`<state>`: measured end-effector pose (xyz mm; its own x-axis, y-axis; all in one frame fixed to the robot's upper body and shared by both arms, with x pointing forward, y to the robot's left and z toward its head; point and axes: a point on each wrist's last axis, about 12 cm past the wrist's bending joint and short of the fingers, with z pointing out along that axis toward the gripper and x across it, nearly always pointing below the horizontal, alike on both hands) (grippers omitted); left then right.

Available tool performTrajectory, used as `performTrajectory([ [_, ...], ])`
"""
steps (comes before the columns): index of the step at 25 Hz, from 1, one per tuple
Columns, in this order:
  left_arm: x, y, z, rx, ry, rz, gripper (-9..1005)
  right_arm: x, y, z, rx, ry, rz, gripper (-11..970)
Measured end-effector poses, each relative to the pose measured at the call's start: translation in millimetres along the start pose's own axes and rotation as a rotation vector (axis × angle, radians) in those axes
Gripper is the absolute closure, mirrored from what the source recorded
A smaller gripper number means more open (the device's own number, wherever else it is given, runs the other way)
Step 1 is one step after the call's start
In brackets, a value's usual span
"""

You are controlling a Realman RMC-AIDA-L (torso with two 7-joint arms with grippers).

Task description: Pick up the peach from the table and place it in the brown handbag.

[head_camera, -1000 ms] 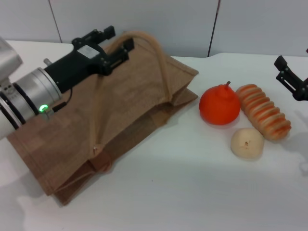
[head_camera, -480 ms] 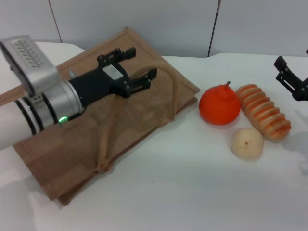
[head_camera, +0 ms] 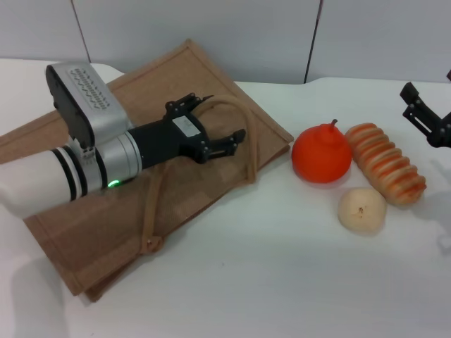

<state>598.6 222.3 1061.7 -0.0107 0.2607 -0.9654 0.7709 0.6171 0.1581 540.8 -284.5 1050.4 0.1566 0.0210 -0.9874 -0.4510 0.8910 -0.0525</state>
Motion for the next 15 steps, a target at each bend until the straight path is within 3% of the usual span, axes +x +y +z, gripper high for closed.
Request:
performTrajectory([
  [4, 2, -5.8, -2, -0.046, -0.053, 0.037, 118, 0, -0.3, -1, 0.002, 0.002, 0.000, 77],
  [8, 4, -8.9, -9, -0.164, -0.135, 0.049, 120, 1, -0.8, -2, 0.007, 0.003, 0.001, 77],
  [15, 3, -2.5, -31, -0.293, -0.256, 0.000, 124, 1, -2.3, -2, 0.020, 0.001, 0.003, 77],
])
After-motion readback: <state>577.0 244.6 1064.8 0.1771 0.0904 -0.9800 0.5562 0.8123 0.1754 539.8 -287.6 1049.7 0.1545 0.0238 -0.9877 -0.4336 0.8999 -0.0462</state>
